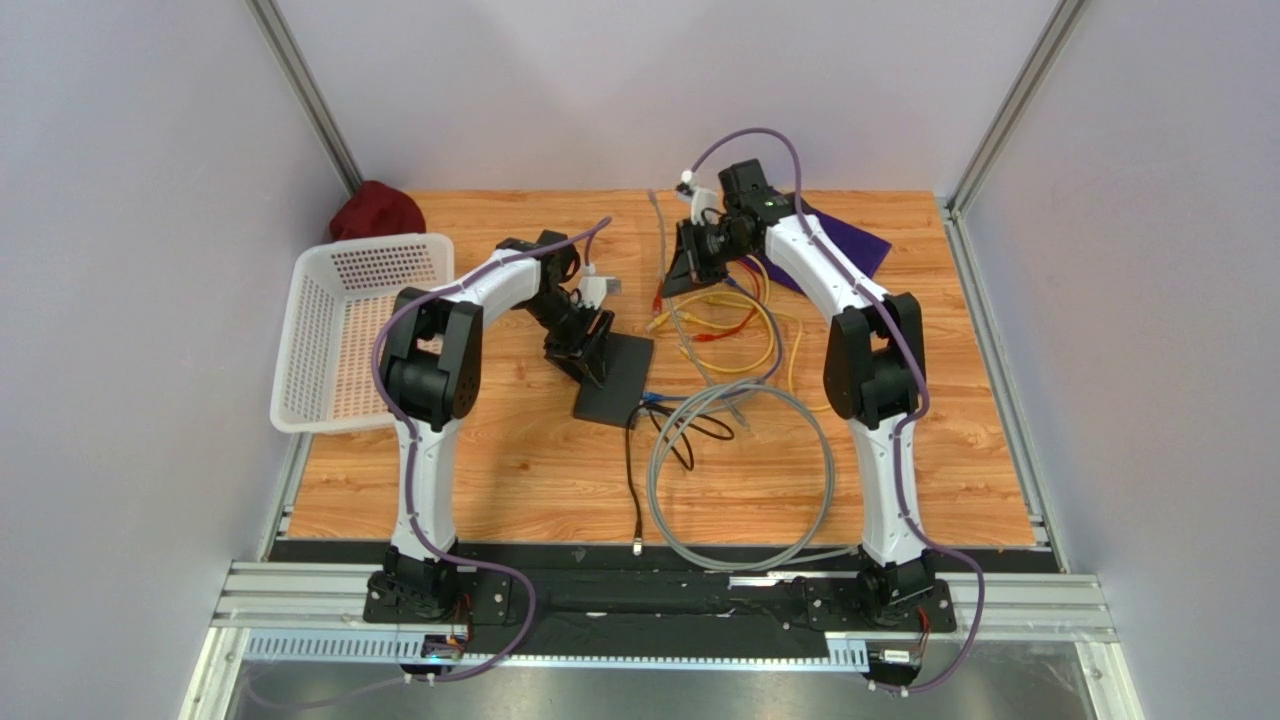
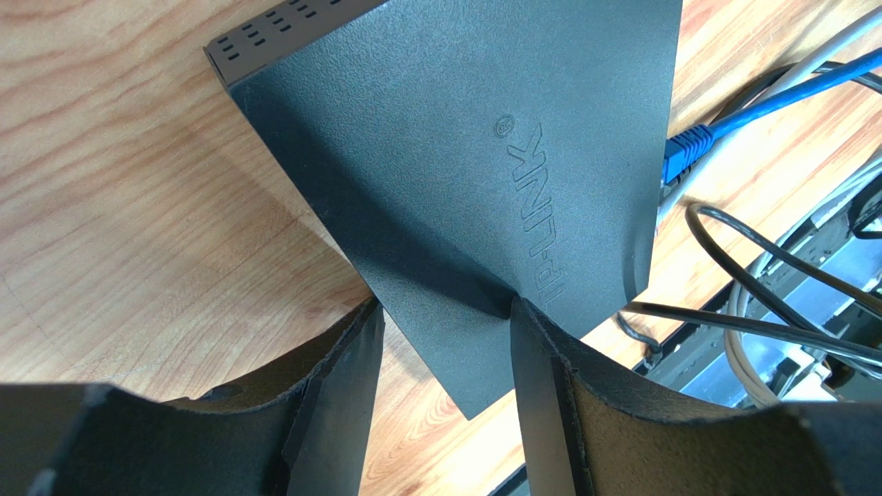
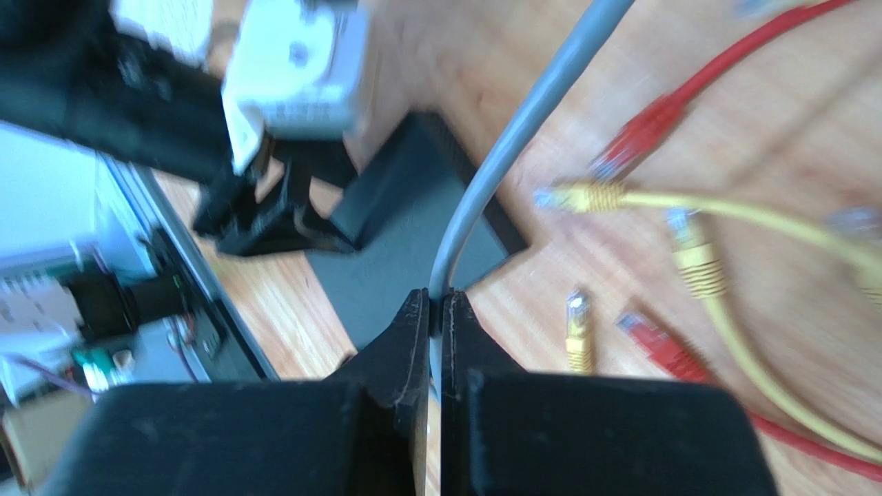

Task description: Pull the plug from the switch port

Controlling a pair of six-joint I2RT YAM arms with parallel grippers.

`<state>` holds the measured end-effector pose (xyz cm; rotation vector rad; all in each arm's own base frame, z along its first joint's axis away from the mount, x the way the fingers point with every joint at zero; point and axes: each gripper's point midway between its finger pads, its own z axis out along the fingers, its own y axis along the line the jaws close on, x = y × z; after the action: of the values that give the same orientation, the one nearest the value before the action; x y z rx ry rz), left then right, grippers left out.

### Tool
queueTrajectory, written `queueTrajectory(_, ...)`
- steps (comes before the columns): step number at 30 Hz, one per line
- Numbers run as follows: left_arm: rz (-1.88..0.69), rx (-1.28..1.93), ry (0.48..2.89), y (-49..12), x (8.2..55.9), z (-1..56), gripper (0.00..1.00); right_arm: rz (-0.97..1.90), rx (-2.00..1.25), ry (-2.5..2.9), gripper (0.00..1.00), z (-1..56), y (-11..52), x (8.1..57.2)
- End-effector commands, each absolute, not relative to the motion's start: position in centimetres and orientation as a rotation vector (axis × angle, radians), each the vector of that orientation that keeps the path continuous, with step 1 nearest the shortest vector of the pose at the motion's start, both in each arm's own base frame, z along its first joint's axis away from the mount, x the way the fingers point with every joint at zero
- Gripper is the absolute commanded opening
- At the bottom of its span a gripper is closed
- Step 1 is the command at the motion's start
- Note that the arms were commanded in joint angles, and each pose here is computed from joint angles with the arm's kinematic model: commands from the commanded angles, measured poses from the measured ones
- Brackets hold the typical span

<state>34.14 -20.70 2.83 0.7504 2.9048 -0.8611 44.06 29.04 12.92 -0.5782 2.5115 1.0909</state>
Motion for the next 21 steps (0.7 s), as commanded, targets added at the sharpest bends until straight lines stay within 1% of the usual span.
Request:
queueTrajectory(1, -0.786, 0.850, 2.917, -20.5, 33.5, 0.9, 0.58, 1.019, -0.228, 2.462, 0.00, 13.9, 26.5, 50.0)
queueTrajectory(5, -0.779, 0.854, 2.920, -20.3, 33.4, 0.9, 0.58, 0.863, -0.121, 2.462, 0.00, 13.0, 24.5, 52.5)
queueTrajectory(10, -0.777, 0.859, 2.921, -20.3, 33.3, 0.9, 0.58, 0.642, 0.155, 2.439, 0.00, 12.4, 20.5, 56.1)
queueTrajectory(14, -0.772, 0.870, 2.921, -20.3, 33.2, 0.9, 0.59, 0.590, 0.208, 2.465, 0.00, 10.8, 19.1, 56.2)
queueTrajectory(15, -0.770, 0.870, 2.922, -20.3, 33.2, 0.9, 0.58, 0.586, 0.211, 2.469, 0.00, 10.9, 18.9, 56.0)
queueTrajectory(16, -0.768, 0.872, 2.922, -20.3, 33.2, 0.9, 0.59, 0.584, 0.187, 2.500, 0.00, 9.8, 18.9, 55.2)
queueTrajectory(17, -0.768, 0.870, 2.923, -20.3, 33.2, 0.9, 0.59, 0.580, 0.170, 2.513, 0.02, 9.5, 18.9, 54.9)
queueTrajectory(19, -0.765, 0.881, 2.919, -20.3, 33.1, 0.9, 0.59, 0.561, 0.099, 2.543, 0.16, 8.5, 18.6, 53.8)
queueTrajectory(20, -0.765, 0.881, 2.918, -20.4, 33.1, 0.9, 0.59, 0.570, 0.056, 2.547, 0.33, 8.4, 18.7, 53.4)
queueTrajectory(21, -0.765, 0.877, 2.921, -20.4, 33.1, 0.9, 0.59, 0.617, 0.004, 2.540, 0.40, 9.1, 19.3, 53.0)
